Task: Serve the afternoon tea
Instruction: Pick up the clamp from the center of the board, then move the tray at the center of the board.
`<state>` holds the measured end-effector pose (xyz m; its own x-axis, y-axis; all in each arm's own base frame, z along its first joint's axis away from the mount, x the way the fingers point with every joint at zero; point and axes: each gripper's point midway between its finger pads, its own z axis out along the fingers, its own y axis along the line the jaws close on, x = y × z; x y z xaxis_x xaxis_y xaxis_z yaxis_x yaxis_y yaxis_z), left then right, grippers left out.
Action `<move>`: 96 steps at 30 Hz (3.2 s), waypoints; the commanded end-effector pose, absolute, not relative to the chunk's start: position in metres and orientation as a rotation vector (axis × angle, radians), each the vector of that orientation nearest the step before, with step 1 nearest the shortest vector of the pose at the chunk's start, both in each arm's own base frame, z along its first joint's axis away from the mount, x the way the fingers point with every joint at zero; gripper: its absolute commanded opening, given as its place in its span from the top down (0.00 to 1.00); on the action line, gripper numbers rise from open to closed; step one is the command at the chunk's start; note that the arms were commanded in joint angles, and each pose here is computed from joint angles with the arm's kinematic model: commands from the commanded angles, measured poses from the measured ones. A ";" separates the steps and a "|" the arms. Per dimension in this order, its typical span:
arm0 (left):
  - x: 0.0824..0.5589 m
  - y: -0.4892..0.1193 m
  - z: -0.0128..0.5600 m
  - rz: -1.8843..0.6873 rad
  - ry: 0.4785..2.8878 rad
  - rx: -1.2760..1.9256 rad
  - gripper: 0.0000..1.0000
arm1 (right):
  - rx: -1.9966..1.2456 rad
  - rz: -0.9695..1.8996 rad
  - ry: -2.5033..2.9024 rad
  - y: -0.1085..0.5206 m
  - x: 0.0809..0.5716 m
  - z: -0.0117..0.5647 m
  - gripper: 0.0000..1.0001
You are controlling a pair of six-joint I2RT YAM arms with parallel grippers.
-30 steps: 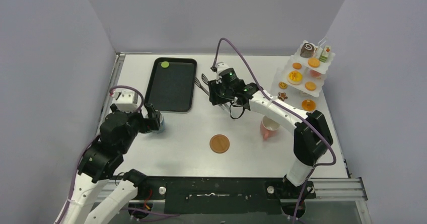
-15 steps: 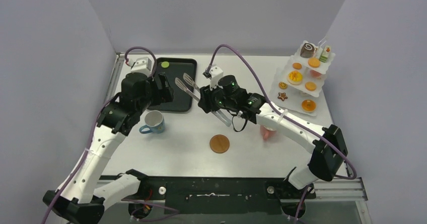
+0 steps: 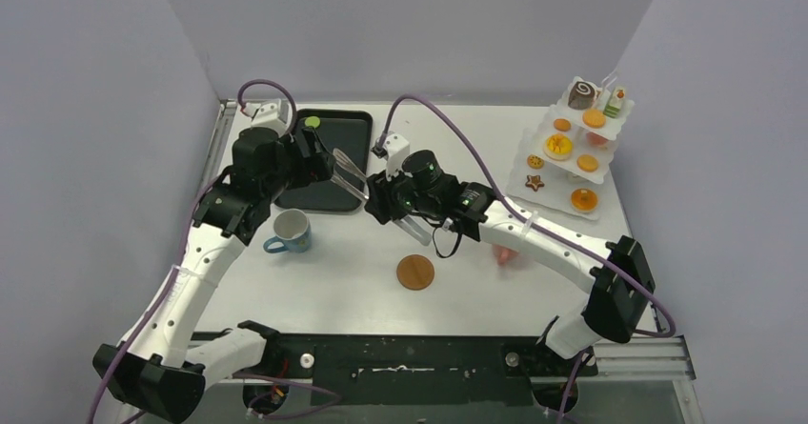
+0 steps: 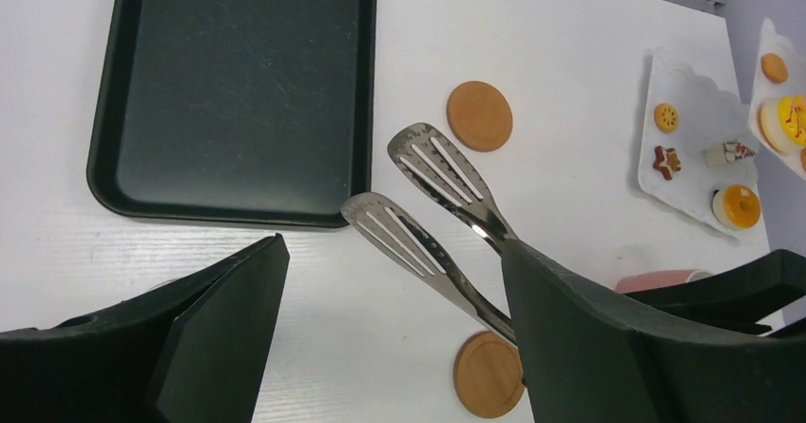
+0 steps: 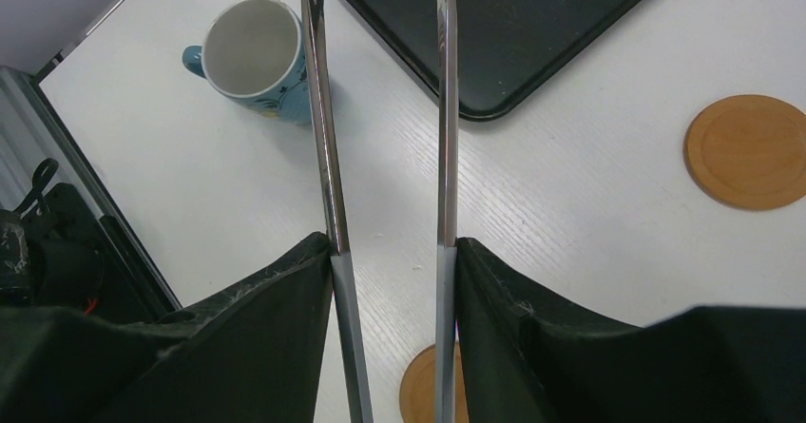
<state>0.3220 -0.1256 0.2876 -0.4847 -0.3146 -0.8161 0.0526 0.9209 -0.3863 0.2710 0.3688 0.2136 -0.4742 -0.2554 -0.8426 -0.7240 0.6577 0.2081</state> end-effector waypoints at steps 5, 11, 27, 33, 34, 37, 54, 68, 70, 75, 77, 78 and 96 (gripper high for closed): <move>0.336 -0.121 0.281 -0.418 2.058 -0.190 0.22 | -0.703 0.741 1.853 0.383 0.281 0.278 0.54; 0.330 -0.107 0.263 -0.310 2.131 -0.193 0.22 | -0.653 0.732 1.837 0.382 0.287 0.286 0.54; 0.317 -0.084 0.262 -0.217 2.137 -0.233 0.21 | -0.682 0.645 1.892 0.397 0.310 0.259 0.54; 0.288 -0.070 0.290 -0.228 2.038 -0.241 0.18 | -0.724 0.466 1.931 0.402 0.349 0.238 0.53; 0.282 -0.068 0.289 -0.234 2.028 -0.237 0.17 | -0.725 0.445 1.936 0.404 0.355 0.234 0.53; 0.265 -0.067 0.285 -0.265 2.014 -0.225 0.16 | -0.740 0.406 1.936 0.413 0.375 0.222 0.53; 0.233 -0.055 0.257 -0.237 1.961 -0.133 0.03 | -0.741 0.283 2.024 0.443 0.473 0.146 0.51; 0.305 -0.039 0.279 -0.106 2.017 -0.270 0.19 | -0.676 0.339 2.038 0.432 0.485 0.146 0.53; 0.323 -0.026 0.278 -0.120 2.027 -0.335 0.21 | -0.657 0.351 2.044 0.425 0.482 0.153 0.53; 0.360 0.007 0.270 -0.169 2.008 -0.480 0.26 | -0.650 0.375 2.035 0.411 0.471 0.174 0.53; 0.373 0.020 0.258 -0.136 2.003 -0.507 0.27 | -0.635 0.384 2.024 0.405 0.467 0.186 0.54; 0.378 0.024 0.255 -0.127 2.004 -0.514 0.27 | -0.634 0.404 2.019 0.405 0.464 0.191 0.54; 0.432 0.045 0.208 -0.079 1.969 -0.442 0.37 | -0.604 0.440 2.037 0.372 0.446 0.202 0.55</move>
<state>0.4071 0.0420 0.2057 -0.4183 -0.4124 -0.8093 -0.3406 0.8972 -0.2812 0.4412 0.3715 0.1323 -0.5385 -0.3403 -0.7708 -0.5701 0.8208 0.0359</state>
